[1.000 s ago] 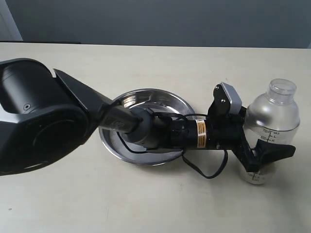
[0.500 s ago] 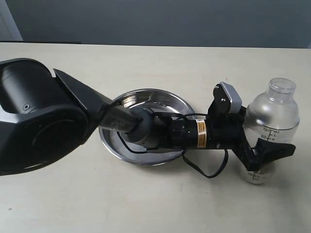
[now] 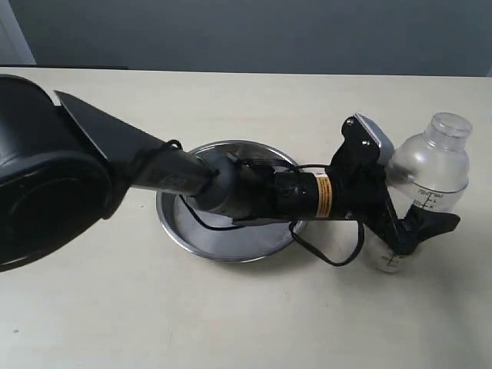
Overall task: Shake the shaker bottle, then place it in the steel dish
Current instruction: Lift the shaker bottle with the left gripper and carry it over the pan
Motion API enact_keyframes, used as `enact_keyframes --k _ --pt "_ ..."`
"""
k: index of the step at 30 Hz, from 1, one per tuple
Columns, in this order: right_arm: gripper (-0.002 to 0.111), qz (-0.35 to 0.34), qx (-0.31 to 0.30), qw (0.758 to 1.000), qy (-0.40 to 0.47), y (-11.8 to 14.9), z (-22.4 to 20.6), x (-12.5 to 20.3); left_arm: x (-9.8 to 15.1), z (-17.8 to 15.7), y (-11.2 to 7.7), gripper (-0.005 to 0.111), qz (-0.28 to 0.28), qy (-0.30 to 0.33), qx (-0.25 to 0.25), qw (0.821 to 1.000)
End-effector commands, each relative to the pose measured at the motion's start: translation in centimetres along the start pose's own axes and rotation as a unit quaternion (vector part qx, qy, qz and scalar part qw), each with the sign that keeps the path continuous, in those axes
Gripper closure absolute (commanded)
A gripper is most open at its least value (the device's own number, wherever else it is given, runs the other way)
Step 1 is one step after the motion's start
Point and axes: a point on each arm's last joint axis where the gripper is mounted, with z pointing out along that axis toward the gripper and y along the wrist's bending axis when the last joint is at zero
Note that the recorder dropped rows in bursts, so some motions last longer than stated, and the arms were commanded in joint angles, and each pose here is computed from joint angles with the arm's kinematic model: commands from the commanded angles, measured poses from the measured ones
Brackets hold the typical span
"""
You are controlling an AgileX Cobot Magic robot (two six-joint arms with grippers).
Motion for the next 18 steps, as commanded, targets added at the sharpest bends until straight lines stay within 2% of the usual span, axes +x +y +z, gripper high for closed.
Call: enact_keyframes --k 1,6,11,18 --pt "0.109 0.000 0.000 1.000 -0.005 0.0 0.0 0.0 -3.9 -0.7 -0.3 0.106 0.033 -0.010 -0.030 0.999" --pt "0.109 0.000 0.000 1.000 -0.005 0.0 0.0 0.0 -7.0 -1.9 -0.3 0.106 0.037 -0.038 -0.047 0.997" --pt "0.109 0.000 0.000 1.000 -0.005 0.0 0.0 0.0 -10.1 -4.6 1.3 0.106 0.031 -0.031 -0.132 0.990" --pt "0.109 0.000 0.000 1.000 -0.005 0.0 0.0 0.0 -14.2 -10.9 2.4 0.106 0.037 -0.035 -0.207 0.977"
